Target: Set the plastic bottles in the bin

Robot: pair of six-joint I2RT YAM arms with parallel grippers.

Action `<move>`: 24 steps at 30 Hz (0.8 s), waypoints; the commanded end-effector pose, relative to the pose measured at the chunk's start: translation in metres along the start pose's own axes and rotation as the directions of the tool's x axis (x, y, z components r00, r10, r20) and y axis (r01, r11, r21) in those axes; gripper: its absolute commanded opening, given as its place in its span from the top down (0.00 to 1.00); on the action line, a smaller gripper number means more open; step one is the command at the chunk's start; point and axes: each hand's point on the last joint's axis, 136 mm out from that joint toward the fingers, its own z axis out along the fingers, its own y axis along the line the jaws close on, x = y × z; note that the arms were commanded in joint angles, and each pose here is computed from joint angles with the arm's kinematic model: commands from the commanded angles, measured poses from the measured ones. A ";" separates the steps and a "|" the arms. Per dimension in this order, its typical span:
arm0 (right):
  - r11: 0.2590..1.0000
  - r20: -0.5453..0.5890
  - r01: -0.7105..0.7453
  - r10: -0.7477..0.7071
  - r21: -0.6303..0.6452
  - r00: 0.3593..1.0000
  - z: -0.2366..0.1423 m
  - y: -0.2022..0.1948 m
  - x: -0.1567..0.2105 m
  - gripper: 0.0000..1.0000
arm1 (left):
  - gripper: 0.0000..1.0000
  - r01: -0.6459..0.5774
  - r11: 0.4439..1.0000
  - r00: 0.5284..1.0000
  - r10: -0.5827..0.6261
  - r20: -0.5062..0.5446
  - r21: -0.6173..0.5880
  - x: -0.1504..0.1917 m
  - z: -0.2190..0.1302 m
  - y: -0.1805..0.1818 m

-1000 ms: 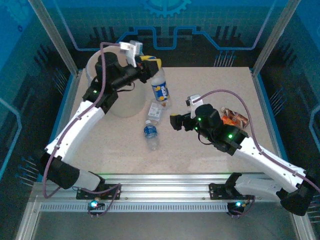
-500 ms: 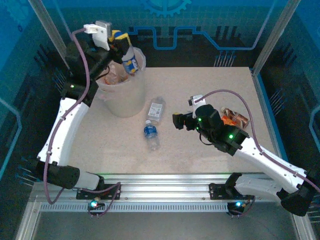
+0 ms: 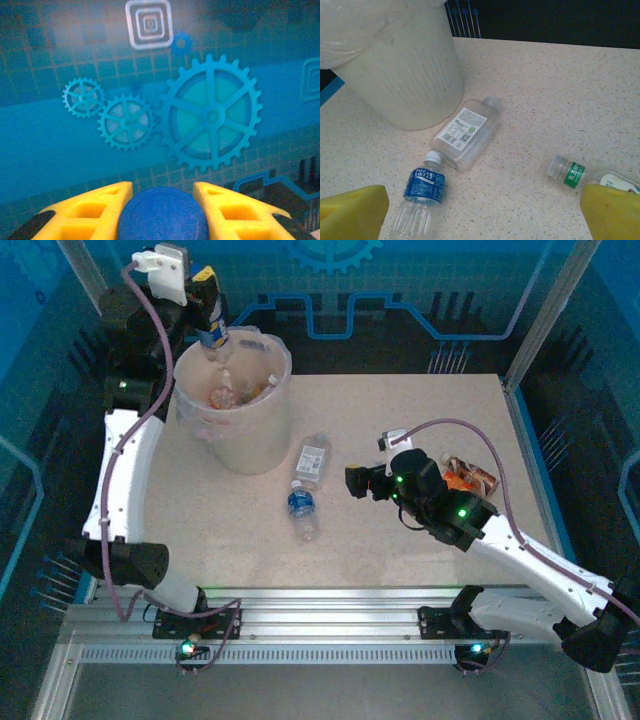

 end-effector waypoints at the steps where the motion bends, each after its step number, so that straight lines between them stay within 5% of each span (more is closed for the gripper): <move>1: 0.999 0.022 -0.023 0.022 0.024 1.000 -0.004 -0.006 -0.005 0.00 | 1.00 -0.089 0.995 0.994 0.086 -0.071 -0.046 0.019 0.011 0.014; 15: 0.999 0.017 -0.034 0.033 0.034 0.999 -0.004 -0.011 0.000 0.00 | 1.00 -0.182 0.983 0.906 0.169 -0.389 0.003 0.116 0.038 0.021; 24: 0.998 0.016 -0.044 0.044 0.037 0.999 -0.005 -0.013 0.001 0.00 | 1.00 -0.181 0.983 0.856 0.177 -0.486 0.040 0.167 0.053 0.019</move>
